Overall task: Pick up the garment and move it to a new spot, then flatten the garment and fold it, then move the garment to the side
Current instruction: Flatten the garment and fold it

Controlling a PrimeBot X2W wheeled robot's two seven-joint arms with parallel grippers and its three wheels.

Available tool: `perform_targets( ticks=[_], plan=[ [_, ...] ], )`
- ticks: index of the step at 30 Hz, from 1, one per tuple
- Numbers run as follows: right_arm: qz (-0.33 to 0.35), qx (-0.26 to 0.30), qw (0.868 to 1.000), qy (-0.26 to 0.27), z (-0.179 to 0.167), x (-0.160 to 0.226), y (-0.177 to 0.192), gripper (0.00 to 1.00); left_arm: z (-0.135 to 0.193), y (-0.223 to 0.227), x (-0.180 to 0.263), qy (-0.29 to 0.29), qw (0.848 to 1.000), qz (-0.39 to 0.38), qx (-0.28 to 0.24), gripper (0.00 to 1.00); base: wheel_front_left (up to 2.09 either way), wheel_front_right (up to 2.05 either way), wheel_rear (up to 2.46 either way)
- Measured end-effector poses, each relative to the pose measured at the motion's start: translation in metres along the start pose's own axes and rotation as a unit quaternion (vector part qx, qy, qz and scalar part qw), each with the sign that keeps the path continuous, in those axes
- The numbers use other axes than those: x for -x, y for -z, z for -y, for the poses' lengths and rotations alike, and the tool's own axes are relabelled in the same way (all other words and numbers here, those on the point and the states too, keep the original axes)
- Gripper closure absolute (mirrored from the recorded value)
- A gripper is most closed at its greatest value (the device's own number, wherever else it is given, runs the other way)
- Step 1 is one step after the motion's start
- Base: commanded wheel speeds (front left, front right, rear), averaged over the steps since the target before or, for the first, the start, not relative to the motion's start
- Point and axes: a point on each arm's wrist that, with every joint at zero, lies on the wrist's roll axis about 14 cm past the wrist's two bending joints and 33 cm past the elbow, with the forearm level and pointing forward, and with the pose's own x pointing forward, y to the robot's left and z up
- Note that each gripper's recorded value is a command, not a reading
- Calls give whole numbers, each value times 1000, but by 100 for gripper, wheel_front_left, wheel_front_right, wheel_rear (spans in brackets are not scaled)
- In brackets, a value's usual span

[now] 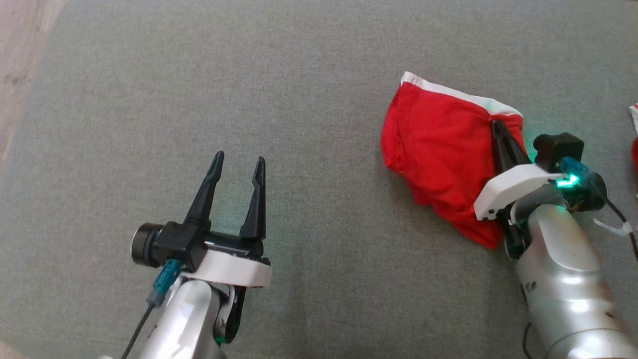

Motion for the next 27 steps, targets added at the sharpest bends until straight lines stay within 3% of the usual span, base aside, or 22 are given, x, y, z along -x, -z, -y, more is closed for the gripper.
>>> perform_targets(
  ticks=[5, 11, 18, 22, 27],
  plan=[
    [20, 2, 1000, -23, -14, 3, -13, 100, 3, -6, 1, 3, 1000, 8, 0, 0, 0, 0, 0],
    [58, 12, 993, -98, -62, 6, -37, 100, 6, -10, 2, 8, 1000, 14, 0, 0, 0, 0, 0],
    [-8, 59, 985, -163, -101, 18, 4, 100, 7, -11, 4, 9, 1000, 15, 3, 0, 0, 0, 0],
    [-32, 56, 984, -164, -101, 23, 14, 100, 9, -14, 4, 11, 1000, 18, 4, 0, 0, 0, 0],
    [-6, 25, 991, -130, -81, 27, -1, 100, 12, -20, 2, 15, 999, 27, 6, 0, 0, 0, 0]
  ],
)
